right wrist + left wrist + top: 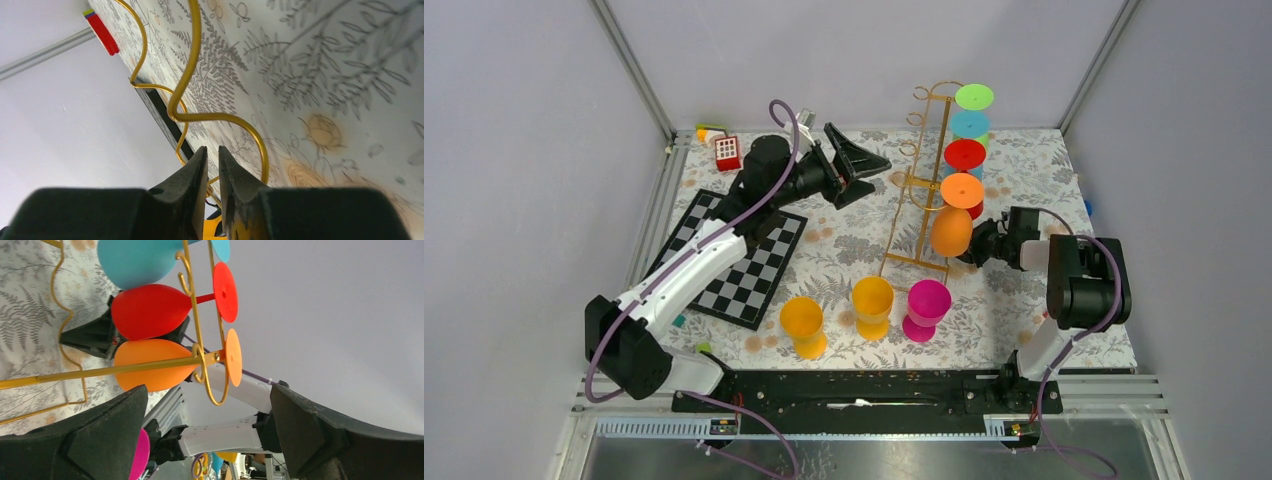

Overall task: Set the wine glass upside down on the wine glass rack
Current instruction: Adjust the wine rack at the center of the board, then pick up the wine glass at the center of the board.

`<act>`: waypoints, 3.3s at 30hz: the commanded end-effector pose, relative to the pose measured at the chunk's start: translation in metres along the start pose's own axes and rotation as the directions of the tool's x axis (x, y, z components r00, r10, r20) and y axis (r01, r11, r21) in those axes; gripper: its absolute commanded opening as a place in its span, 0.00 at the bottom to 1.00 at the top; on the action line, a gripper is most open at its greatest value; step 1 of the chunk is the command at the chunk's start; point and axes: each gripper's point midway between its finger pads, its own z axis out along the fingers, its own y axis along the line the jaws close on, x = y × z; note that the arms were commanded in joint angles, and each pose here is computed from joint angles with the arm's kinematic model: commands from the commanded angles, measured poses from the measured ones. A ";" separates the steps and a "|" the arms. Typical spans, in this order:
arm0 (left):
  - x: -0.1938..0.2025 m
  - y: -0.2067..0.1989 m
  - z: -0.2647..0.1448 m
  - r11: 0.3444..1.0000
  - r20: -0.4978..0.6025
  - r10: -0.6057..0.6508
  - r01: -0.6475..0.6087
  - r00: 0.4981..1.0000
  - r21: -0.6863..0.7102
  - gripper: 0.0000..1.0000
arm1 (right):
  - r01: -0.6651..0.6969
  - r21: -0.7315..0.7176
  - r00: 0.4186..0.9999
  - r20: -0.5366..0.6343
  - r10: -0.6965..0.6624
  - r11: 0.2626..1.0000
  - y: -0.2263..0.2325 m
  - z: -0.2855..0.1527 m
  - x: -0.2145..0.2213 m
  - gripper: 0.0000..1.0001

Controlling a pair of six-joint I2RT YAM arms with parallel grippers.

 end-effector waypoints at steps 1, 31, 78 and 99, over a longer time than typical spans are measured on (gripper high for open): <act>-0.008 -0.006 -0.018 0.992 0.053 0.123 -0.122 0.991 -0.021 0.99 | 0.037 -0.051 0.999 0.039 -0.035 0.998 0.016 -0.022 -0.003 0.21; -0.021 0.096 -0.128 0.536 -0.044 0.779 -0.701 0.625 -0.470 0.99 | 0.406 0.347 0.884 0.084 -0.459 0.845 -0.017 -0.196 0.102 0.61; 0.017 0.086 -0.095 0.700 -0.121 0.660 -0.666 0.741 -0.258 0.99 | 0.458 0.343 0.885 -0.084 -0.459 0.820 -0.014 -0.154 0.156 0.23; 0.018 0.090 -0.091 0.721 -0.137 0.630 -0.642 0.764 -0.261 0.99 | 0.482 0.313 0.875 -0.135 -0.464 0.818 -0.002 -0.173 0.172 0.03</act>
